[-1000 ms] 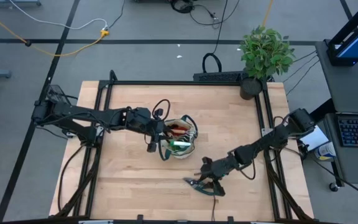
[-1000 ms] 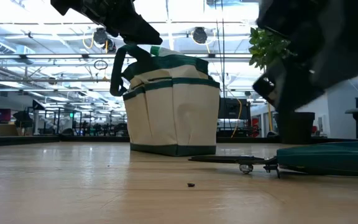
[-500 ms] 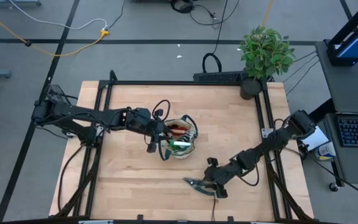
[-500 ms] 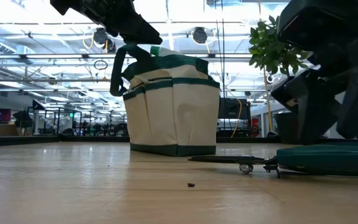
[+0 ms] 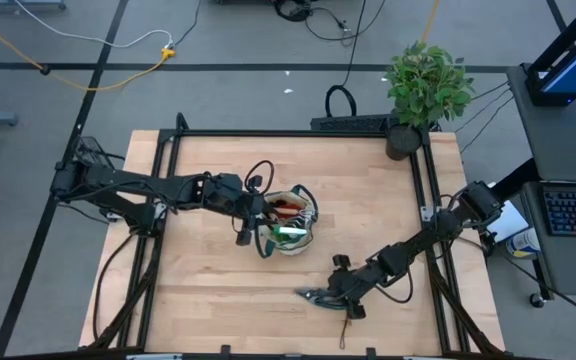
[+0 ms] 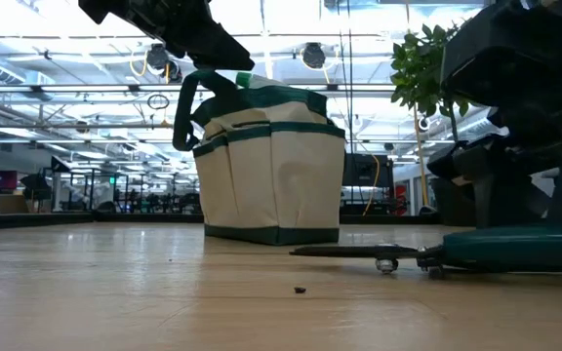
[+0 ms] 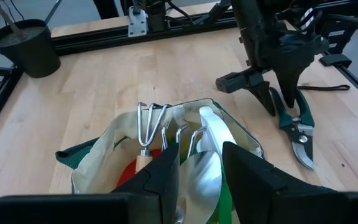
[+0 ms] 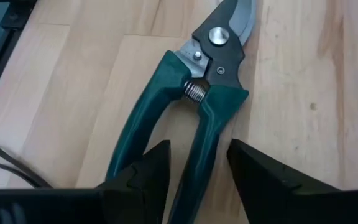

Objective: Pick & Place Garden tools in Gardening bag
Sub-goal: Put the green shear scissors into the white gardening bag

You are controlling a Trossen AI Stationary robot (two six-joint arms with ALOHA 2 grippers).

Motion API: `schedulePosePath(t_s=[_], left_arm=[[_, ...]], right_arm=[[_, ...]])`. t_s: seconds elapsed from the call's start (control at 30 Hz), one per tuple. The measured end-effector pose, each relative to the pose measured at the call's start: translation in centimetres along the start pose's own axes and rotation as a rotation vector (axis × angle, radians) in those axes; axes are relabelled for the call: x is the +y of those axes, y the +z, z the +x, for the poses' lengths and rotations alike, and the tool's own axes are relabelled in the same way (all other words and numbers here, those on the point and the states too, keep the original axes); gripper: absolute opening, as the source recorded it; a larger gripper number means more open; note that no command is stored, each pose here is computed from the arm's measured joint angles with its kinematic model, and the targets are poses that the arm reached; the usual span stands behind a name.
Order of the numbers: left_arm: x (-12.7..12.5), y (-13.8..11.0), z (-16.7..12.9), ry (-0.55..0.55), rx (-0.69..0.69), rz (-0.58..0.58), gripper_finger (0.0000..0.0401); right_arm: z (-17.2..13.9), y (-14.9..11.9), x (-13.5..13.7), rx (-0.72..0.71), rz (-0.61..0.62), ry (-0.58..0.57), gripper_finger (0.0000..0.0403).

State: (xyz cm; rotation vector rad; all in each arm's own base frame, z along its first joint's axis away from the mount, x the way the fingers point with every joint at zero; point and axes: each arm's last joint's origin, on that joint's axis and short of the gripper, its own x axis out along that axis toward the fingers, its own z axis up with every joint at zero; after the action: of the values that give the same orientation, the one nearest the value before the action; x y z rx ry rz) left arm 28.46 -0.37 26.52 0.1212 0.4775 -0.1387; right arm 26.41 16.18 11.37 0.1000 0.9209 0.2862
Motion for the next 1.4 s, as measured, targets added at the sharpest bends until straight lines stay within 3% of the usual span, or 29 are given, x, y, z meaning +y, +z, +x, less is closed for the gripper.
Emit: schedulePosePath(t_s=[0.33, 0.53, 0.87, 1.1, 1.27, 1.4], left_arm=[[0.0, 0.0, 0.0, 0.0, 0.002, 0.0, 0.0129], [0.0, 0.0, 0.0, 0.0, 0.002, 0.0, 0.0129], [0.0, 0.0, 0.0, -0.001, 0.002, 0.0, 0.0129], [0.0, 0.1, 0.0, 0.001, -0.007, -0.029, 0.0129], [0.0, 0.1, 0.0, 0.0, -0.008, -0.051, 0.0129], [0.0, 0.1, 0.0, 0.02, -0.009, -0.051, 0.0129]], right_arm=[[0.0, -0.5, -0.4, 0.053, -0.003, -0.045, 0.0039], [-1.2, 0.1, -0.4, 0.018, -0.038, -0.046, 0.004], [-5.6, 2.2, -2.0, -0.058, -0.045, -0.109, 0.0042], [-10.0, 5.8, -3.0, -0.13, -0.228, -0.182, 0.0044], [-13.5, 9.4, -4.0, -0.026, -0.398, -0.358, 0.0045], [-15.9, 11.7, -5.2, 0.029, -0.495, -0.437, 0.0045]])
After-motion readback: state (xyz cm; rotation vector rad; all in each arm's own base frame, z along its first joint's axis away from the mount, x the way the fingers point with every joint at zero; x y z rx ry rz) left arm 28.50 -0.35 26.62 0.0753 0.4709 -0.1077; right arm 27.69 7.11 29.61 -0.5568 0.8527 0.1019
